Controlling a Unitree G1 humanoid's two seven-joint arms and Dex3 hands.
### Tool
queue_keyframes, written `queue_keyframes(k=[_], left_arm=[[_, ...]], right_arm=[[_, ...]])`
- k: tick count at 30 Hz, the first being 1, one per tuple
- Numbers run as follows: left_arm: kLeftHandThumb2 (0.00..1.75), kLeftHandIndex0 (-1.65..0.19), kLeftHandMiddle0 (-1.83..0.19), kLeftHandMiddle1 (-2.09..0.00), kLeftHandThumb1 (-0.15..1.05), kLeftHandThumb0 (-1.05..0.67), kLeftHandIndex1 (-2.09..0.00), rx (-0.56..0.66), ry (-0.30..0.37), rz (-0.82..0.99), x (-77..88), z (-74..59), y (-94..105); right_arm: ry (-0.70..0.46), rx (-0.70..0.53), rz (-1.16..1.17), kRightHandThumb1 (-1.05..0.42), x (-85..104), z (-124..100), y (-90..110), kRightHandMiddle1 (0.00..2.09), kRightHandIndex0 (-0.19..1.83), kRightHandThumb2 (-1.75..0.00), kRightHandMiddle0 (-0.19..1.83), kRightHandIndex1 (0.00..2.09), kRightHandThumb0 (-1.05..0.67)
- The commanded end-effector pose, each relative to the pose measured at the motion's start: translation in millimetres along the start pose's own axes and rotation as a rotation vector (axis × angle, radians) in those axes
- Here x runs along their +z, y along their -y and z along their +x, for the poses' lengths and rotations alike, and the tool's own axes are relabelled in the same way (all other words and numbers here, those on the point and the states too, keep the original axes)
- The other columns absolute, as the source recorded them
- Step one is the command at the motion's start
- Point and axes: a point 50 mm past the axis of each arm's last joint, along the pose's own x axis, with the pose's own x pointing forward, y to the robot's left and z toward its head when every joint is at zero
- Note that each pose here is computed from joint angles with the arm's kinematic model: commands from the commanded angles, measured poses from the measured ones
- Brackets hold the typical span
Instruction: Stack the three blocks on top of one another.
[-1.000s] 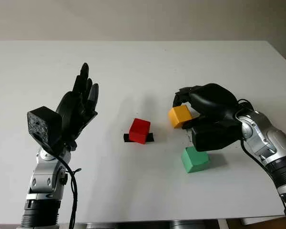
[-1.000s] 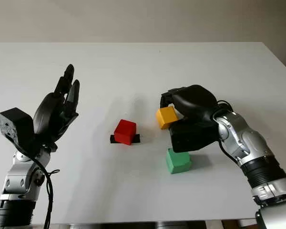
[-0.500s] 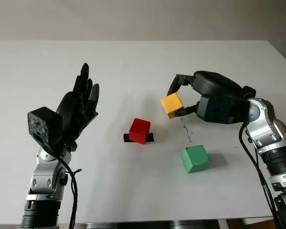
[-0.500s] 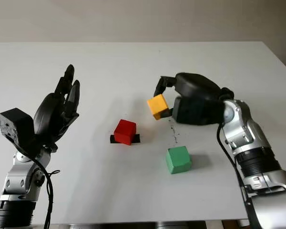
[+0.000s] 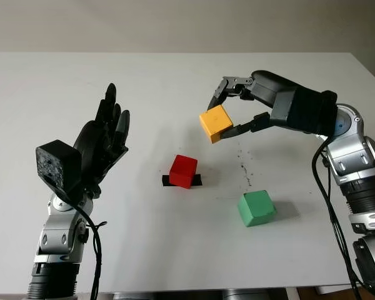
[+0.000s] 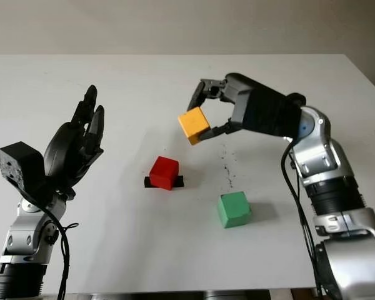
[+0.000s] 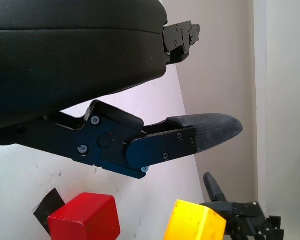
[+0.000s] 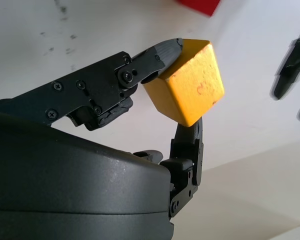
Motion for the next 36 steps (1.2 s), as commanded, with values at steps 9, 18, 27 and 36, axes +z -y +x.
queue_keyframes(k=[9, 18, 27, 36], left_arm=[[0.62, 0.19, 0.19, -0.02, 1.05, -0.76, -0.02, 0.011, 0.002, -0.011, 4.4, -2.3, -4.7], [0.62, 0.19, 0.19, -0.02, 1.05, -0.78, -0.03, 0.022, -0.001, -0.013, 6.2, -4.5, -5.2], [0.64, 0.19, 0.19, 0.0, 1.05, -0.77, -0.02, 0.022, -0.006, 0.004, 8.0, -5.5, -5.2], [0.65, 0.19, 0.19, -0.01, 1.05, -0.76, -0.03, 0.028, -0.006, 0.001, 8.5, -5.3, -6.8]], right_arm=[[0.084, 0.13, 0.156, -0.92, 16.8, 22.8, 10.5, 1.49, 0.26, -0.05, 0.39, 0.02, -0.45], [0.053, 0.288, 0.239, -0.92, 7.6, 44.2, -12.9, 1.48, 0.25, -0.05, 0.42, 0.03, -0.53], [0.002, 0.394, 0.262, -0.95, -1.6, 54.1, -34.2, 1.48, 0.21, -0.06, 0.4, 0.03, -0.54], [-0.005, 0.435, 0.27, -0.94, -4.0, 57.1, -41.9, 1.51, 0.21, -0.05, 0.42, 0.04, -0.58]])
